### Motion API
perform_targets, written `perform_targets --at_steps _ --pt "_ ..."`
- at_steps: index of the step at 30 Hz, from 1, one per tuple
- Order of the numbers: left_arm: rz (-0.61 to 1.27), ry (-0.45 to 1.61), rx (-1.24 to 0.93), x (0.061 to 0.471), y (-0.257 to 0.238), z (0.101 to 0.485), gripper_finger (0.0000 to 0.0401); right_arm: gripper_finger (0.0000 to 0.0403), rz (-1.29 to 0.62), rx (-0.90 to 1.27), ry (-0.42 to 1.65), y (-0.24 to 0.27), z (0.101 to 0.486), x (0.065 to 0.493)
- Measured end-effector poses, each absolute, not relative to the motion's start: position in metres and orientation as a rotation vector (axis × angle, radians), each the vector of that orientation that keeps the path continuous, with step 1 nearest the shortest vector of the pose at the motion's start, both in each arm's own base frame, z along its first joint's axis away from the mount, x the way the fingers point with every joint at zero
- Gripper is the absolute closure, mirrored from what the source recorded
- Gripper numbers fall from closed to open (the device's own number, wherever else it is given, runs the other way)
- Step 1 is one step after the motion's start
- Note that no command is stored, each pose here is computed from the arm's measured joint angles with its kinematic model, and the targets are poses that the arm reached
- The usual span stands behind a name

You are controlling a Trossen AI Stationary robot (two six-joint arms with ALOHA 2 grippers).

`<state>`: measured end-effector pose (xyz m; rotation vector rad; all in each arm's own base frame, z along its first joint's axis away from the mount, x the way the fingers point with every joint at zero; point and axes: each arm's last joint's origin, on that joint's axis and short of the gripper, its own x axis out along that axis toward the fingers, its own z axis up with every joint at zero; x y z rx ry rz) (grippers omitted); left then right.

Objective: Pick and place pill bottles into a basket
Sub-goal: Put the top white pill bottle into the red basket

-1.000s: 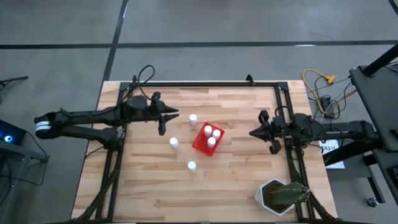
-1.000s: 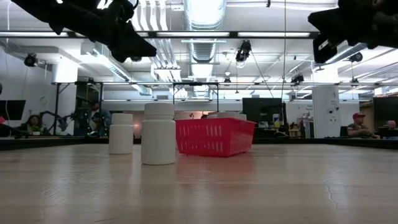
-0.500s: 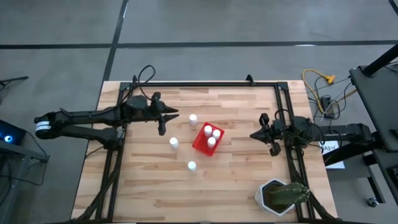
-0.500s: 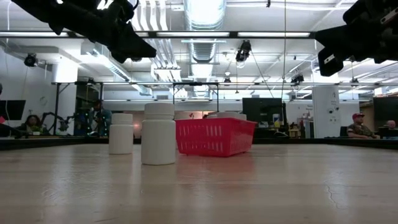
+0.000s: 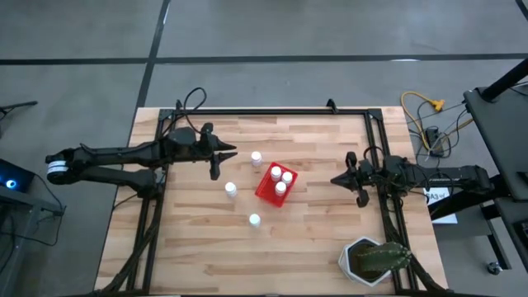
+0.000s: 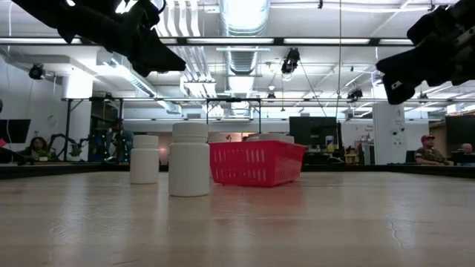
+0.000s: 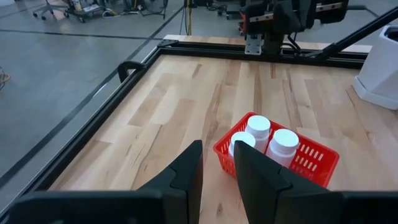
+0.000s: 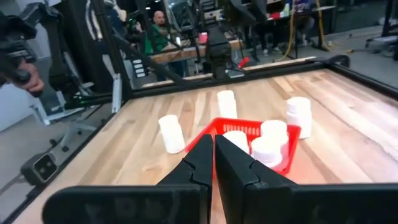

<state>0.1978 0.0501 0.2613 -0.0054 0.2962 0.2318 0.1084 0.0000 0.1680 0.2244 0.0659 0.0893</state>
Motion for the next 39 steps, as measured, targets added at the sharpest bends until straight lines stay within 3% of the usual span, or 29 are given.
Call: perform_targets --at_steps 15,25,39 --pt "0.233 0.290 -0.004 0.199 0.050 0.261 0.0325 0.0394 0.077 0.227 0.154 0.000 0.159 0.107" --pt "0.234 0.249 0.002 0.200 0.051 0.265 0.0325 0.0394 -0.022 0.030 0.171 -0.003 0.158 0.107" --pt "0.237 0.251 0.001 0.200 0.051 0.265 0.0325 0.0394 -0.020 0.088 0.169 -0.003 0.158 0.107"
